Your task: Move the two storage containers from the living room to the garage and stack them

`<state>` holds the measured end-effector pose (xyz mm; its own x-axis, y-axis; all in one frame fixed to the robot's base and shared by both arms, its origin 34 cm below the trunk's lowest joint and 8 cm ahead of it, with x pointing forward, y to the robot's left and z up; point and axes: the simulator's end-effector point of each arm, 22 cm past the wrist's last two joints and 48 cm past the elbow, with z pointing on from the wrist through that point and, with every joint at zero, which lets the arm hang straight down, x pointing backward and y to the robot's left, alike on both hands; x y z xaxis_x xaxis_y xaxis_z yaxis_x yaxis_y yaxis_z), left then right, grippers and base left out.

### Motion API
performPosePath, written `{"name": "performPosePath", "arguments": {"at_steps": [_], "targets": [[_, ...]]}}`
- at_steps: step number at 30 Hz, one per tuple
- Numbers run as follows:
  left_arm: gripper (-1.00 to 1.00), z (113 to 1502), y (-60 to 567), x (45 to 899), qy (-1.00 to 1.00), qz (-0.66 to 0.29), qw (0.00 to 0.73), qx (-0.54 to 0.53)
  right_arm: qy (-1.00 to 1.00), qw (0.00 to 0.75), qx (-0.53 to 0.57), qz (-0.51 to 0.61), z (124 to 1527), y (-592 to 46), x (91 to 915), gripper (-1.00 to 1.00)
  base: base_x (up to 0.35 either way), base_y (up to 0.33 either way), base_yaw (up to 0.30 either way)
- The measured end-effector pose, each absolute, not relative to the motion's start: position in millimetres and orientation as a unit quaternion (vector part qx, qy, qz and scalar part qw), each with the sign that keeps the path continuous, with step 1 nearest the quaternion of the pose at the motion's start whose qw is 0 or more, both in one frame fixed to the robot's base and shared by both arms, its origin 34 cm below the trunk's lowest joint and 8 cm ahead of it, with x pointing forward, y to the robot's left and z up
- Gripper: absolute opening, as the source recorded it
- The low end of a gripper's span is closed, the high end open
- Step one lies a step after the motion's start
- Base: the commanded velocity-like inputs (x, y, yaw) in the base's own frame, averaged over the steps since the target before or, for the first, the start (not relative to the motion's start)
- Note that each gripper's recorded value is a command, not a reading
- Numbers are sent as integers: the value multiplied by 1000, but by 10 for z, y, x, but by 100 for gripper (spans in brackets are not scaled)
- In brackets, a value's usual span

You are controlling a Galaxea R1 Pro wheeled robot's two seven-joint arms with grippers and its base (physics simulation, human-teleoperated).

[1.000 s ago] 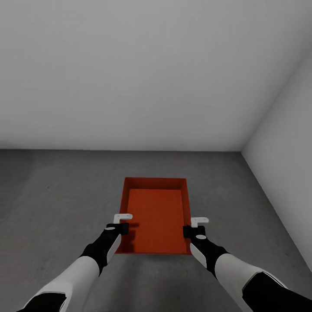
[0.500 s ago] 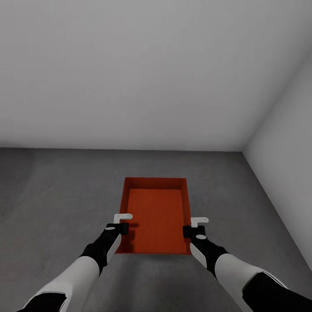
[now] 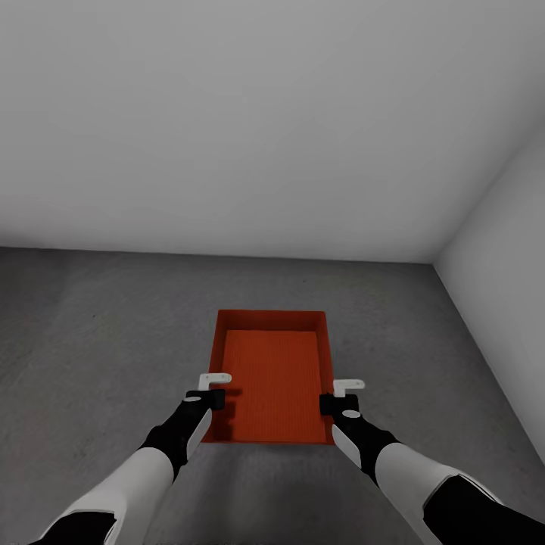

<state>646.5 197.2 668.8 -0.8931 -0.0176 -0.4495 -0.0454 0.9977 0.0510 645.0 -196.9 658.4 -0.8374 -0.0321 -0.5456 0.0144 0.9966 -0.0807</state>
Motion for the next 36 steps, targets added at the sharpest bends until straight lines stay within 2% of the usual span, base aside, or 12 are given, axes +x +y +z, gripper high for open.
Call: {"name": "performPosePath", "arguments": {"at_steps": [36], "targets": [[-100,6564,1972,6387,975,30,219,-16,961,274,-5,-41,6460,-1968,6368,-100,0,0,6]]}}
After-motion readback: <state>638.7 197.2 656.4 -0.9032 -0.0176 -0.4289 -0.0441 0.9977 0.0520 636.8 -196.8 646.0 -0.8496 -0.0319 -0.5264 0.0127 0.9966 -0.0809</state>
